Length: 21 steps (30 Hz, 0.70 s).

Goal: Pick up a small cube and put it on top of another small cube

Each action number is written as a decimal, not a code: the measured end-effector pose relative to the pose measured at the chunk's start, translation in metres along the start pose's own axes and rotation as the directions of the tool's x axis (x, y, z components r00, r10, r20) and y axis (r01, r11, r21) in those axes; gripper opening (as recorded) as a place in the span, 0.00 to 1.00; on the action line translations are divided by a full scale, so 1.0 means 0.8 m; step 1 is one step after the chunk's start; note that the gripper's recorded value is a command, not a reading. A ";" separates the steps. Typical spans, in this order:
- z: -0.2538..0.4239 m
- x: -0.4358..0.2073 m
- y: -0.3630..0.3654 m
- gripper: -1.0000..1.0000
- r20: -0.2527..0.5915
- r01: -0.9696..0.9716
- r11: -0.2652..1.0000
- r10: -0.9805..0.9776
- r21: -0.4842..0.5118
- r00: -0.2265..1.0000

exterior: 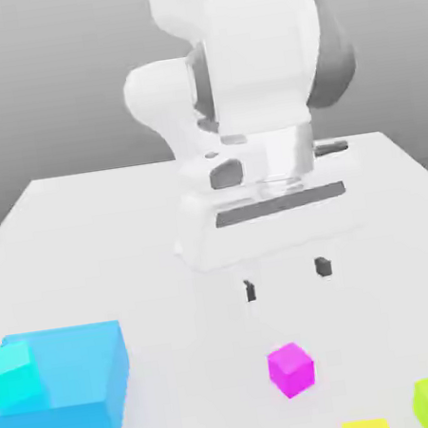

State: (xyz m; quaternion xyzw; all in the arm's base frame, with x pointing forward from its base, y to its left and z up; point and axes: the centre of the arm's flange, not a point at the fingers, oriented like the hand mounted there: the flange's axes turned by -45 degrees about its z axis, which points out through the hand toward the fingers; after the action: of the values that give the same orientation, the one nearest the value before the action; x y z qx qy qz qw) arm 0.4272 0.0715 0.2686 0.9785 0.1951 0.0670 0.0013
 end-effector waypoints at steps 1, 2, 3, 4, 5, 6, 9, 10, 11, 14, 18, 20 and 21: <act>0.023 -0.011 -0.007 0.50 0.031 0.019 1.000 -0.020 0.008 0.999; 0.045 -0.024 -0.014 0.50 0.062 0.039 0.999 -0.040 0.017 0.997; 0.067 -0.037 -0.020 0.50 0.093 0.057 0.998 -0.059 0.027 0.994; 0.084 -0.046 -0.023 0.50 0.110 0.065 0.997 -0.069 0.032 0.992; 0.099 -0.051 -0.025 0.50 0.119 0.070 0.997 -0.074 0.036 0.990; 0.112 -0.054 -0.026 0.50 0.124 0.072 0.997 -0.076 0.037 0.989; 0.151 -0.060 -0.027 0.50 0.127 0.073 0.997 -0.078 0.038 0.989; 0.163 -0.063 -0.028 0.50 0.128 0.074 0.997 -0.078 0.039 0.989; 0.170 -0.065 -0.028 0.00 0.128 0.074 0.997 -0.078 0.039 0.989; 0.170 -0.065 -0.029 0.00 0.128 0.074 0.997 -0.078 0.039 0.989; 0.169 -0.064 -0.029 0.00 0.129 0.074 0.997 -0.078 0.039 0.989; 0.150 -0.061 -0.028 0.00 0.129 0.074 0.997 -0.078 0.038 0.989; 0.139 -0.059 -0.027 0.00 0.129 0.074 0.997 -0.078 0.038 0.989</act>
State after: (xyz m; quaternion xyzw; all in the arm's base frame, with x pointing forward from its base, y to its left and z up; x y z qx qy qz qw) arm 0.3905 0.0764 0.1519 0.9725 0.2328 -0.0003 0.0002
